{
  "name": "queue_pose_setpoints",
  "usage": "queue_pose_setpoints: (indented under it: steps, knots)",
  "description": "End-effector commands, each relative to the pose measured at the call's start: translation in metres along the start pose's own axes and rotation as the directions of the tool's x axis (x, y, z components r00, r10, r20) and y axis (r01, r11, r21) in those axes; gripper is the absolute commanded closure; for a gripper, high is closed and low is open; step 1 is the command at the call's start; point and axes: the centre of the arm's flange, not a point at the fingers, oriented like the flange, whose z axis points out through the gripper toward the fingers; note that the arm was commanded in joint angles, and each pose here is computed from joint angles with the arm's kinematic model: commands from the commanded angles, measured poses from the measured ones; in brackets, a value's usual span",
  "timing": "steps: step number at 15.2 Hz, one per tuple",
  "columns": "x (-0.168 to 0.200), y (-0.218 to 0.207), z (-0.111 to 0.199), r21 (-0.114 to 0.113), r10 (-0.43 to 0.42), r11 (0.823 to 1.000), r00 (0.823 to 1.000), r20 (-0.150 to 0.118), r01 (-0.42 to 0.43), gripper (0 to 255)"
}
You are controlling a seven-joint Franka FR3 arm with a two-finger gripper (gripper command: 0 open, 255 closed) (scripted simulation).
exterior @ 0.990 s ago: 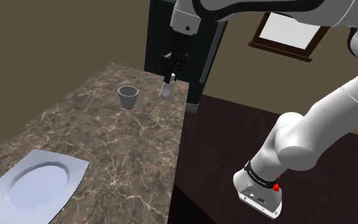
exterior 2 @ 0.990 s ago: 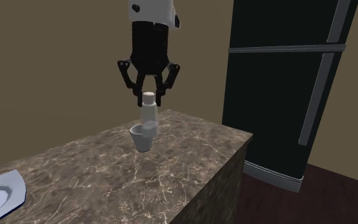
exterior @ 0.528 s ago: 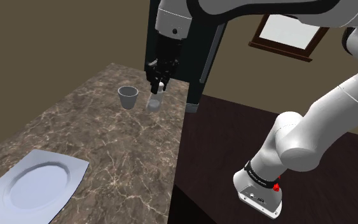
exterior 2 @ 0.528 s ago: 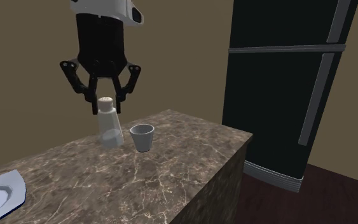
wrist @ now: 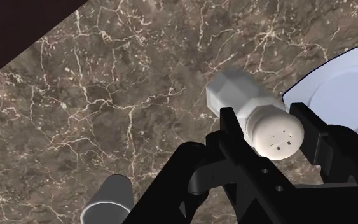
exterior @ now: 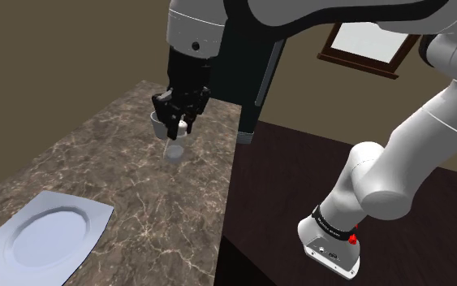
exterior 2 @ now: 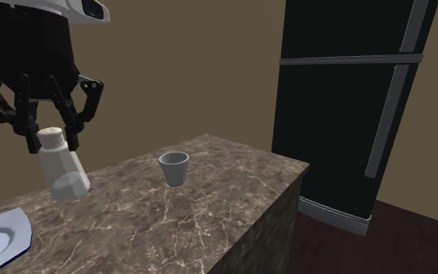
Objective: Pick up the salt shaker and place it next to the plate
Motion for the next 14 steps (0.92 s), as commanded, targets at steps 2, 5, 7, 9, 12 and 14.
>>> queue_pose_setpoints:
  steps: [2,5,7,9,12,14]
  knots:
    - [-0.008,-0.033,0.007,0.001,0.002,1.0,1.0,0.0,-0.002,255]
    - [-0.008,-0.032,0.022,0.001,0.002,1.0,1.0,0.0,-0.002,255]
    - [-0.008,-0.031,0.033,0.001,0.002,1.0,1.0,0.0,-0.002,255]
    - [-0.008,-0.03,0.043,0.001,0.002,1.0,1.0,0.0,-0.002,255]
    - [-0.009,-0.029,0.059,0.001,0.002,1.0,1.0,0.0,-0.002,255]
    - [-0.009,-0.028,0.07,0.001,0.002,1.0,1.0,0.0,-0.002,255]
